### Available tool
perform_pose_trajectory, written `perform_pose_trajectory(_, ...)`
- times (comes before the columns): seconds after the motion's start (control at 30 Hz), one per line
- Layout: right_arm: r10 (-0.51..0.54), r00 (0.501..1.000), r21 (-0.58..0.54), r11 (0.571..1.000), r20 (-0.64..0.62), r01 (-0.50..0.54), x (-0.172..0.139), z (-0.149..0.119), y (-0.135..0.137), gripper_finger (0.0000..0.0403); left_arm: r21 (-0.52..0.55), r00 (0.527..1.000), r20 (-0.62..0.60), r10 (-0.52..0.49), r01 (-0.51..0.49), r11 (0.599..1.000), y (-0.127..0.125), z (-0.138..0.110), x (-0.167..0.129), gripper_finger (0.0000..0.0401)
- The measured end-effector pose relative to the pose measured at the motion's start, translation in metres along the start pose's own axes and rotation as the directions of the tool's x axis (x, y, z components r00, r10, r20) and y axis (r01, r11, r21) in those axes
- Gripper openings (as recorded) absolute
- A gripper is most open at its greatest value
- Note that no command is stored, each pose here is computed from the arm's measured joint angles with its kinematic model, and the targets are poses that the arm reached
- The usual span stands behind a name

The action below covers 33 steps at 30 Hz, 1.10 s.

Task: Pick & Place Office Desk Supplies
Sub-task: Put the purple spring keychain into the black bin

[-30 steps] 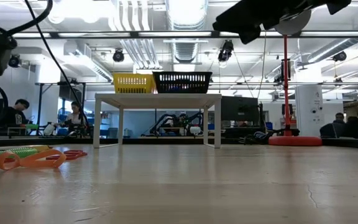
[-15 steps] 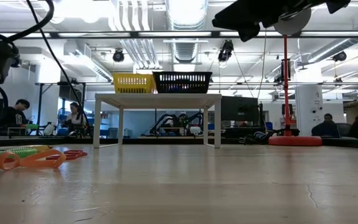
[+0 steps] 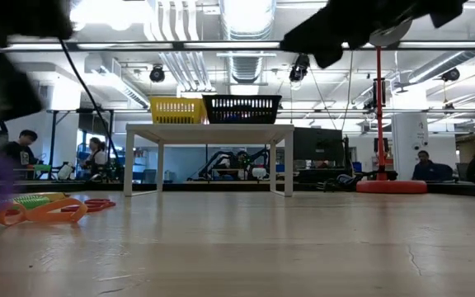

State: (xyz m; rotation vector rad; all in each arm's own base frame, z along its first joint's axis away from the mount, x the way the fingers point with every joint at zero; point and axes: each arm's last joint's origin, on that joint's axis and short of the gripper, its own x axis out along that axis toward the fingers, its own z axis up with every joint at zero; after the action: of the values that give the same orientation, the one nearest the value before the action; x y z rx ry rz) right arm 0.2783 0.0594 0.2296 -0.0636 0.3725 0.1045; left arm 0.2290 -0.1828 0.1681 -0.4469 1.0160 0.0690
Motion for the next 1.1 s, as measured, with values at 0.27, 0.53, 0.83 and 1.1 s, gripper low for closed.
perform_pose_trajectory(0.27, 0.142, 0.989, 0.022, 0.989, 0.040, -0.143, 0.049, -0.027, 0.010, 0.0109, 0.262, 0.958, 0.276, -0.082, 0.008, 0.965, 0.024, 0.071, 0.008, 0.0001)
perform_pose_trajectory(0.53, 0.200, 0.980, -0.069, 0.978, 0.009, -0.199, 0.081, -0.037, 0.015, 0.0147, 0.417, 0.863, 0.428, -0.269, 0.076, 0.906, 0.032, 0.112, 0.000, 0.0000)
perform_pose_trajectory(0.83, 0.216, 0.976, -0.087, 0.973, 0.010, -0.214, 0.078, -0.031, 0.018, 0.0104, 0.426, 0.864, 0.424, -0.271, 0.073, 0.902, 0.032, 0.112, 0.000, 0.0000)
perform_pose_trajectory(1.1, 0.218, 0.966, -0.052, 0.973, -0.142, -0.227, 0.068, -0.034, 0.018, 0.0014, 0.422, 0.903, 0.373, -0.216, 0.042, 0.905, 0.037, 0.106, 0.004, 0.0012)
